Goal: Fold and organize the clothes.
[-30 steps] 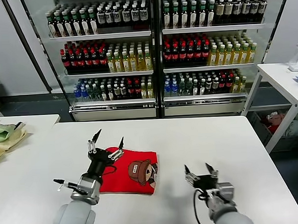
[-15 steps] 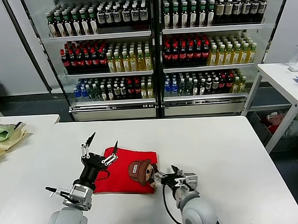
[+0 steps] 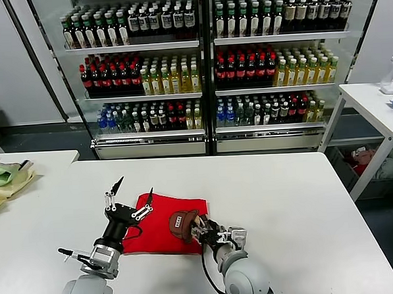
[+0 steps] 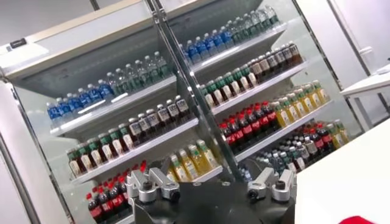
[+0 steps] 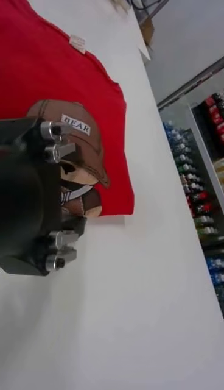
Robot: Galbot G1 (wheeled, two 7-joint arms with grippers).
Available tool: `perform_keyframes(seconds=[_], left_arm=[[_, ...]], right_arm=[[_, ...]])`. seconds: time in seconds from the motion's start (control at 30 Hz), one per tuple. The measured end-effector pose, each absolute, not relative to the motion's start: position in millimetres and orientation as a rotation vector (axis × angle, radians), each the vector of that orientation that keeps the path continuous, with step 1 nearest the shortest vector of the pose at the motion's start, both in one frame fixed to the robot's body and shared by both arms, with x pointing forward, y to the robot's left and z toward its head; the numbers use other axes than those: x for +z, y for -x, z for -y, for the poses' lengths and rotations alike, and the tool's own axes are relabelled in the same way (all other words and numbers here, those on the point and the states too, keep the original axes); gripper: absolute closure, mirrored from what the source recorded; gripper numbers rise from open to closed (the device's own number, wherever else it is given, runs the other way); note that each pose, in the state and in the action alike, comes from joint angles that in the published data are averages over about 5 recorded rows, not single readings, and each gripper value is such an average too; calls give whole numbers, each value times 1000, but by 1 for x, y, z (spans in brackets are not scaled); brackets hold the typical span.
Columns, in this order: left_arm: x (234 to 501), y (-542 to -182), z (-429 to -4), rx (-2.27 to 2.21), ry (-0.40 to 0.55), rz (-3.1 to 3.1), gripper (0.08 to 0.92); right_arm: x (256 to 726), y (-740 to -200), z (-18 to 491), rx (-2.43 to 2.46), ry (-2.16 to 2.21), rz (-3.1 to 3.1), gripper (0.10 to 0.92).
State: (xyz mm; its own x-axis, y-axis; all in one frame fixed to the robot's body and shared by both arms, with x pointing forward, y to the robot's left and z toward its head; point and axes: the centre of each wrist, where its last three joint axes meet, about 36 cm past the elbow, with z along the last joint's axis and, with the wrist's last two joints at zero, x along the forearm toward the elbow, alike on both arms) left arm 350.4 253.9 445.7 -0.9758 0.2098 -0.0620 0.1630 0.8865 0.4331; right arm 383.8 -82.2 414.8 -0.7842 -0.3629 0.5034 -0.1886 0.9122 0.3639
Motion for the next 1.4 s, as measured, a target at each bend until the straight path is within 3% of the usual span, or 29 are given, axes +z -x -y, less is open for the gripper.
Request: perform_keyframes(seconds=[0.43, 0.57, 1.13, 1.4], left_arm=[[448, -353, -259, 631, -256, -2950, 177], [447, -355, -262, 635, -253, -2952, 177], [425, -372, -276, 652, -254, -2960, 177], [417, -376, -284, 646, -257, -2948, 177]], right_arm=[[410, -389, 78, -421, -391, 2464, 800], [413, -387, 84, -423, -409, 2473, 861], [437, -398, 193, -257, -539, 2600, 861], [445, -393, 216, -131, -569, 2640, 662]])
